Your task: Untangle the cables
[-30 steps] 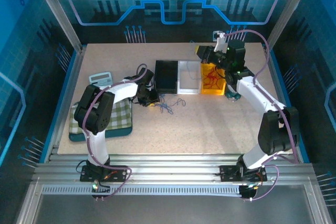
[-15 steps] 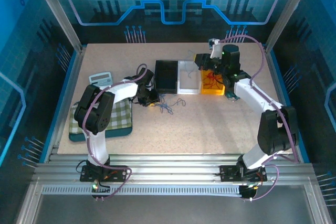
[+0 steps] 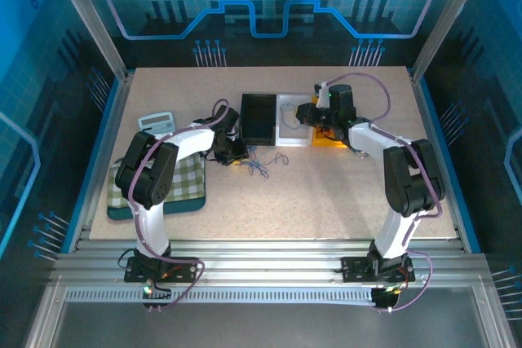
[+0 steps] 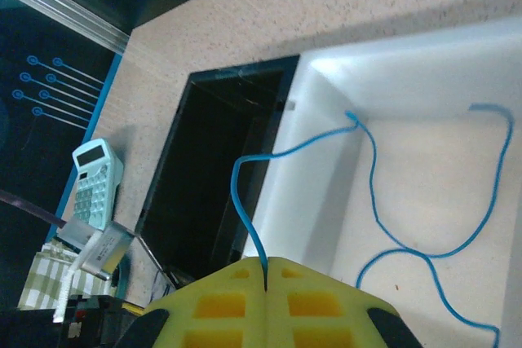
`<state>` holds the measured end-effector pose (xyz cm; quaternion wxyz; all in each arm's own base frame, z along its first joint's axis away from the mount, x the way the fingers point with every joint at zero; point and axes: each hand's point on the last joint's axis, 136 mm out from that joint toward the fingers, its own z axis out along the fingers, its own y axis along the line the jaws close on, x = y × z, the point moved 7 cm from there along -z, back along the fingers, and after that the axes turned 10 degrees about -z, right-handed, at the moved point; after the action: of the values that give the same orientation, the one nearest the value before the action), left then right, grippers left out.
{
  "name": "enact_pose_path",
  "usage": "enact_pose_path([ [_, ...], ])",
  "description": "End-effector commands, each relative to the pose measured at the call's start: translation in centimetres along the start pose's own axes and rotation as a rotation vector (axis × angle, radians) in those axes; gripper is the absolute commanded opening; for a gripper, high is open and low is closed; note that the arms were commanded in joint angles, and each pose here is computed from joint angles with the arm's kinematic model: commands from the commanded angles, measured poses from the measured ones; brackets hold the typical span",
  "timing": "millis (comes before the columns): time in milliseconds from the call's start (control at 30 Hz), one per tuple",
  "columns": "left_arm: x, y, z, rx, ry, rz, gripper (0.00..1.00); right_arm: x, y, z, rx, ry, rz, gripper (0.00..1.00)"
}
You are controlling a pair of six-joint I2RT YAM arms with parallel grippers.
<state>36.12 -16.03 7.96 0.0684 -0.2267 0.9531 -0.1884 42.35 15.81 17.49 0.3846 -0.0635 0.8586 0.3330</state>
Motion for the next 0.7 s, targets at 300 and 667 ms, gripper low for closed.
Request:
enact_pose_path([
  [300, 0.0, 1.1, 0.1, -0.07, -0.022, 0.033, 0.29, -1.6, -1.0, 1.7, 0.165, -0.022, -0.053, 0.38],
  [667, 0.4, 0.1, -0.4, 0.027, -0.001, 0.074, 0.3, -1.3, 3.6, -2.2, 0.173, -0.031, -0.308, 0.52],
])
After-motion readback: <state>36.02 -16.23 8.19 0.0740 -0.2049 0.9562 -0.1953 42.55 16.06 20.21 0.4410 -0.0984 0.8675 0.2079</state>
